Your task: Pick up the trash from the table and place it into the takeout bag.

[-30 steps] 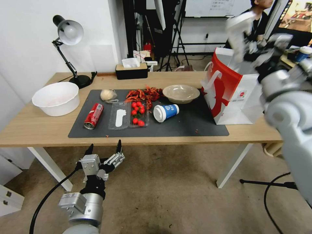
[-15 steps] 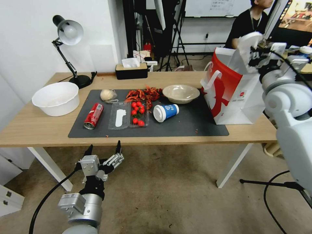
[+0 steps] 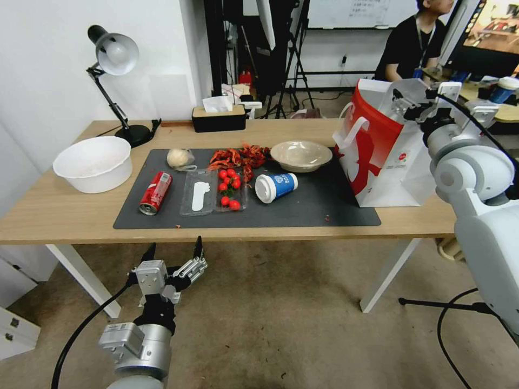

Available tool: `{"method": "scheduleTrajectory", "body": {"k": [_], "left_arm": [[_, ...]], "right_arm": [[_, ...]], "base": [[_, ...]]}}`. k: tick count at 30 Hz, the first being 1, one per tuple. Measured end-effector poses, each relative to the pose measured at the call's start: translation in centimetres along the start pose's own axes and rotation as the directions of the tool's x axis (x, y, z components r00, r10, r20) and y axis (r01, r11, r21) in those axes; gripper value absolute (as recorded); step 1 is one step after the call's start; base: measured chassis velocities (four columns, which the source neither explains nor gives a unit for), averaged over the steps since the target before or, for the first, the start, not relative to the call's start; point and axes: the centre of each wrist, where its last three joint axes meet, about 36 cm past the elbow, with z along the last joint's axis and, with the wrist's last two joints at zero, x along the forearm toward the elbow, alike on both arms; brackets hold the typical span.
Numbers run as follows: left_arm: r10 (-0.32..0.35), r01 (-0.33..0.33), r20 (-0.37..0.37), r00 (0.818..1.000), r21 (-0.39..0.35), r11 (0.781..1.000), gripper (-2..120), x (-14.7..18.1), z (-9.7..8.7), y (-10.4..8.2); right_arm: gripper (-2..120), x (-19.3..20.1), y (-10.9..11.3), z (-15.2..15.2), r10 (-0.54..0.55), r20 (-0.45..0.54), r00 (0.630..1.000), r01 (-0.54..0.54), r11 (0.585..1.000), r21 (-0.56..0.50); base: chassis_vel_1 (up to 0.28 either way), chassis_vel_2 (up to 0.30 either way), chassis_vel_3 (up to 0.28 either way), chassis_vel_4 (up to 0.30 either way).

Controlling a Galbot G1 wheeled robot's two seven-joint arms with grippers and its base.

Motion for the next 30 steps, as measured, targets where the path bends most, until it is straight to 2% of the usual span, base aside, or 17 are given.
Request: {"method": "scheduleTrajectory", "body": {"k": [3,12,16,22,29,30], "left_arm": [[0.0,0.0,0.001,1.0,-0.001,1.0,100,0.0,0.0,0.0],[0.004,-0.004,0.012,1.0,0.001,1.0,100,0.0,-0.5,0.1],[0.008,-0.008,0.013,1.0,0.003,1.0,100,0.0,-0.6,0.0],[0.005,-0.005,0.013,1.0,0.001,1.0,100,0.0,-0.6,0.1],[0.005,-0.005,0.014,1.0,0.001,1.0,100,-0.1,-0.6,0.1],[0.005,-0.005,0.013,1.0,0.001,1.0,100,-0.1,-0.5,0.1]], "right_arm": [[100,0.4,0.3,-0.4,-0.013,0.015,1.0,0.013,1.0,-0.012],[100,1.8,1.7,-1.7,-0.05,0.059,0.997,0.053,0.997,-0.05],[100,3.6,3.0,-2.2,-0.103,0.085,0.991,0.109,0.992,-0.068],[100,8.2,4.4,0.0,-0.191,0.095,0.977,0.196,0.979,-0.054],[100,12.2,5.6,2.2,-0.215,0.078,0.973,0.218,0.976,-0.027],[100,13.6,6.1,3.3,-0.209,0.072,0.975,0.212,0.977,-0.029]], "base": [[0.0,0.0,0.0,0.0],[0.0,0.0,0.0,0.0],[0.0,0.0,0.0,0.0],[0.0,0.0,0.0,0.0],[0.0,0.0,0.0,0.0],[0.0,0.0,0.0,0.0]]}}
